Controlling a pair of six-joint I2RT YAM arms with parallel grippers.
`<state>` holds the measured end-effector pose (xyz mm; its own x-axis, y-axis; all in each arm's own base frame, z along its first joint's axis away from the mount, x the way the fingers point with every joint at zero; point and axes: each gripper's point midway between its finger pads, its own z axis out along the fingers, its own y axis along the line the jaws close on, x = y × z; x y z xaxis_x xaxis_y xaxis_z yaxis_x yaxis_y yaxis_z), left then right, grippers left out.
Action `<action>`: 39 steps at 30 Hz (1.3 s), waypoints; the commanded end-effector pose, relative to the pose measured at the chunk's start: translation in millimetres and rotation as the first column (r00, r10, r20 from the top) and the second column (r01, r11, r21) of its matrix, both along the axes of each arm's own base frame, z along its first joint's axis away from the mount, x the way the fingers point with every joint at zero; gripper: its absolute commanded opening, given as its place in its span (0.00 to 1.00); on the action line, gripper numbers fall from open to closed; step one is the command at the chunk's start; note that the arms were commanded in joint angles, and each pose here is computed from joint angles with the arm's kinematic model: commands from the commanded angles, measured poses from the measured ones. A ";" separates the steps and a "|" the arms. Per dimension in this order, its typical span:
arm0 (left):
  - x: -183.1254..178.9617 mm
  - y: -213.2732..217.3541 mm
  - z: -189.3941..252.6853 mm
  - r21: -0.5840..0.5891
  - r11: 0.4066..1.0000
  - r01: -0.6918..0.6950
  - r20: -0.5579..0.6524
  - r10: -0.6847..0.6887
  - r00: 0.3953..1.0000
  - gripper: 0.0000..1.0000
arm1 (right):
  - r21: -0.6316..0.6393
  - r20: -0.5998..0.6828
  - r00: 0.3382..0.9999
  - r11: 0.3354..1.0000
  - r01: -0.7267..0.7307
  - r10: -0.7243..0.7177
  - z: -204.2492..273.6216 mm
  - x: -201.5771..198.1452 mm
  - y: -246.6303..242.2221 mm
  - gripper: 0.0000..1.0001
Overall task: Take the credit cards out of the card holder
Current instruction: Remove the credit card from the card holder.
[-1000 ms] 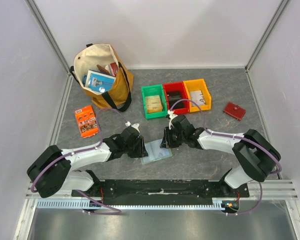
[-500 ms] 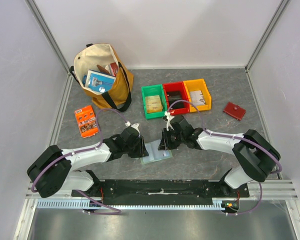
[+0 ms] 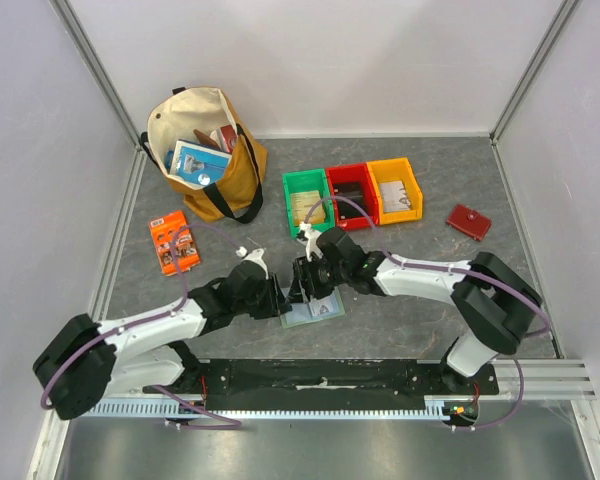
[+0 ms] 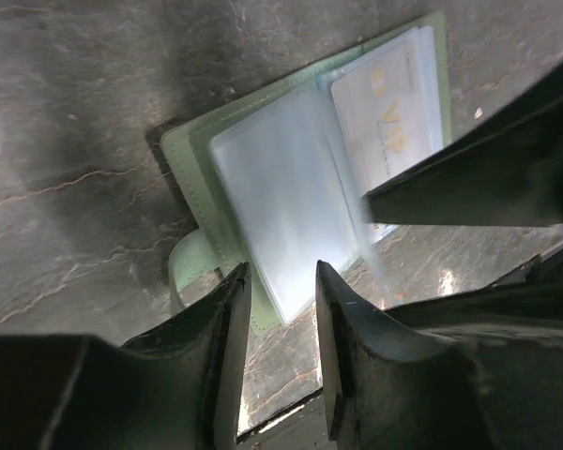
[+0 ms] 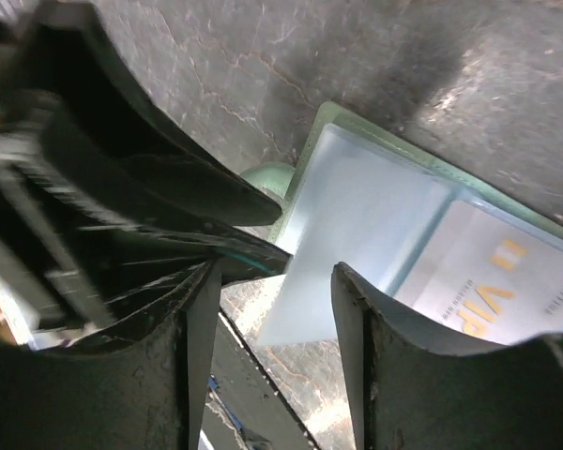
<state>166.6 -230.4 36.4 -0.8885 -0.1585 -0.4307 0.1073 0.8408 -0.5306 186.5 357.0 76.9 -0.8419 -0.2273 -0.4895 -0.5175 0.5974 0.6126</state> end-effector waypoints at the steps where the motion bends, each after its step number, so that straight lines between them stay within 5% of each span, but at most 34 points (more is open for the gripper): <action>1: 9.3 17.0 16.0 -0.031 0.990 -0.139 0.061 0.141 0.988 0.41 | 0.037 -0.036 0.997 0.997 -0.063 0.065 -7.4 -7.3 21.6 0.60; 9: 13.9 38.9 56.6 -0.163 0.955 -0.248 0.167 0.274 0.947 0.43 | 0.020 -0.063 0.994 0.996 -0.087 0.089 -20.7 -8.3 29.5 0.68; 23: 29.9 -9.5 118.6 -0.288 0.952 -0.107 0.211 0.172 0.962 0.44 | -0.128 0.176 0.984 0.990 0.061 -0.038 21.5 31.1 -19.9 0.65; 39: 37.0 -56.7 55.8 -0.265 0.964 -0.033 0.047 0.048 0.998 0.44 | -0.239 0.131 0.983 0.958 0.160 -0.132 -28.6 42.6 -79.5 0.23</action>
